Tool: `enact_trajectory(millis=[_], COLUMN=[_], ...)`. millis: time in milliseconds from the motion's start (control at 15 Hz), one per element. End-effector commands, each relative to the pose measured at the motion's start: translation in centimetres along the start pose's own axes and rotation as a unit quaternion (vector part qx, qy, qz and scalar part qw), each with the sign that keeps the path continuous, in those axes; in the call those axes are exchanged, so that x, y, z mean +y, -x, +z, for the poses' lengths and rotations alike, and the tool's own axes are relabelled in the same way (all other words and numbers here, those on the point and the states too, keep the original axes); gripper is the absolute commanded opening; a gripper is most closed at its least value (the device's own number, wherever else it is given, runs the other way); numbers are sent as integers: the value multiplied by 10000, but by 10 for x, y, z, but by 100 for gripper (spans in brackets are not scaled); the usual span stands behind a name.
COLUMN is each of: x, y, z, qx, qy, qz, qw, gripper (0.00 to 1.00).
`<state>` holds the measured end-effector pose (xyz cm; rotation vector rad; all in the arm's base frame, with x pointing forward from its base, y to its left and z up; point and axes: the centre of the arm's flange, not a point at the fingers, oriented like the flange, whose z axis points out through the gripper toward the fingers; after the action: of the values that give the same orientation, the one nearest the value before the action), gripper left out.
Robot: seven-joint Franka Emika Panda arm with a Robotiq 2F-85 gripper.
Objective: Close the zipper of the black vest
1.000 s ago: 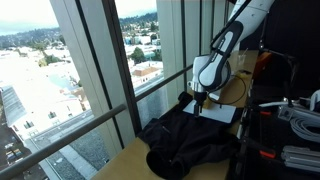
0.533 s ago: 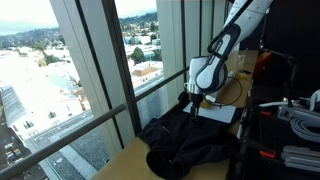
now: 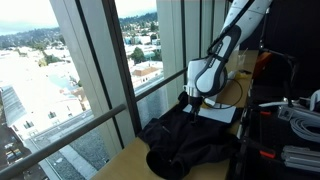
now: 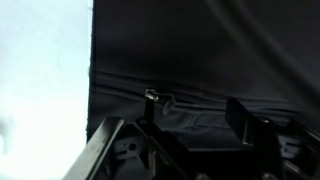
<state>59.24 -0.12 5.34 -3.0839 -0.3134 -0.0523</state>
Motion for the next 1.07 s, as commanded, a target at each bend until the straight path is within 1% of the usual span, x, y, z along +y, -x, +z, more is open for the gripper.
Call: enact_trajectory(millis=[0,67,133,200,267,333,467,533,667,800,867,933,1000], x=[-5,-3,-3,-2,-1,1,2,2,0,-3,-5,-6,-7], y=[7,12,14,15,15,15,16,16,15,14,13,13,12], z=[-6,-7,-8,-9,-8,-8,-9,-9,-10,-10,-11,-11,-12], qx=[-37,-52,-51,-60,-66,-74,-86,-87,-87,-76,-72,-68,-66], qy=[190,223,261,287,307,321,342,351,368,391,404,423,445], qz=[17,17,15,17,34,54,98,109,113,85,66,37,0], qw=[9998,9997,9996,9996,9995,9994,9993,9993,9992,9992,9991,9991,9990], gripper=[87,95,97,95,78,70,56,47,31,18,9,3,0])
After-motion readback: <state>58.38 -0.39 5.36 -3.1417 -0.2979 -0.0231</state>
